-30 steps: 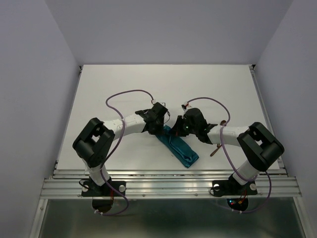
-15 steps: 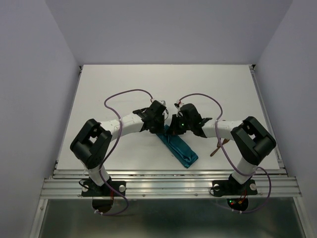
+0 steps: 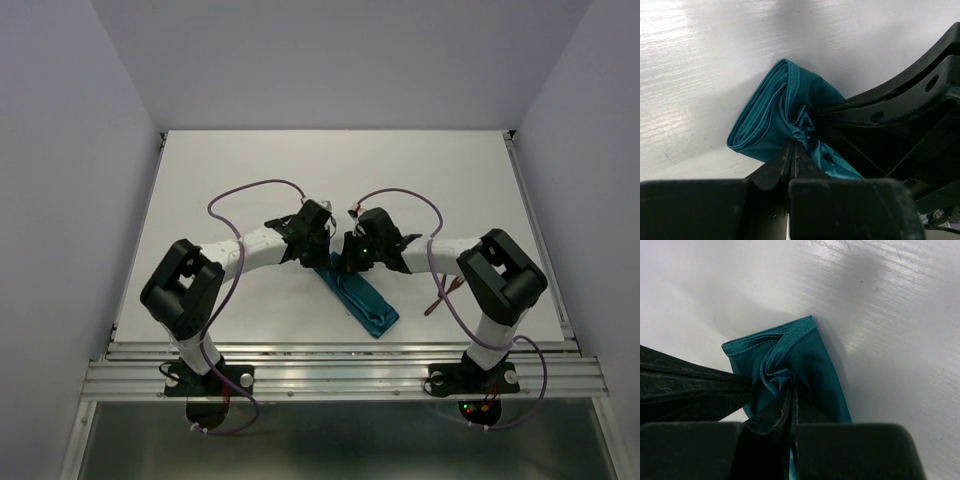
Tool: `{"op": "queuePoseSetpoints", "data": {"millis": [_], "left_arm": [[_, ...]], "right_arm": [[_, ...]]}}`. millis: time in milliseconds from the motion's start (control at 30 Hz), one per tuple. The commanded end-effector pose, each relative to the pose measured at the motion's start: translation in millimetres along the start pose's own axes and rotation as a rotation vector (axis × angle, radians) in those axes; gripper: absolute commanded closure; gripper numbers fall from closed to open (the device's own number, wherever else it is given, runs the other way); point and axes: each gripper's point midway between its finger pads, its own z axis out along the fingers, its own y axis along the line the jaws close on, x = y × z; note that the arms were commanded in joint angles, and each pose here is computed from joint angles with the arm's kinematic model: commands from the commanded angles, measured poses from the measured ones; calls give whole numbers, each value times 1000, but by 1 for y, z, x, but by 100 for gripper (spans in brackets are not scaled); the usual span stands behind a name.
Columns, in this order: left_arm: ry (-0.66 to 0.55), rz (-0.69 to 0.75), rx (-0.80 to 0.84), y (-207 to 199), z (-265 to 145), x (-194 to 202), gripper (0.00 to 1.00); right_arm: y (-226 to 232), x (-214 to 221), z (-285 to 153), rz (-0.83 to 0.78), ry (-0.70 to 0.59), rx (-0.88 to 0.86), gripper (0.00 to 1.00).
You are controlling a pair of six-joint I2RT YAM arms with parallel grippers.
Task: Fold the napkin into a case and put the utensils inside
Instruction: Grasp the top corner of the smaller rectangle folded napkin from the folded napkin.
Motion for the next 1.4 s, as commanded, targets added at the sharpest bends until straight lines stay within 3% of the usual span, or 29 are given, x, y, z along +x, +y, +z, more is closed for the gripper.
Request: {"op": "queuePoseSetpoints", "data": {"millis": [0,333,1100,1367], "left_arm": [[-55,1,79,-17,-19,-14,100],[-51,1,79,-16,-14,-15,100],[-27,-17,68,6,-2,-3,100],[-34,-38,91,3,-5,-7,100]], "right_arm": [[-2,-7,3,-19,-11,33,99],[23,-14,-6,-50,-42,-45,99],[23,-29,-40,-25,-143,26,99],[32,-28,-41,-46,-104,-9,99]]}}
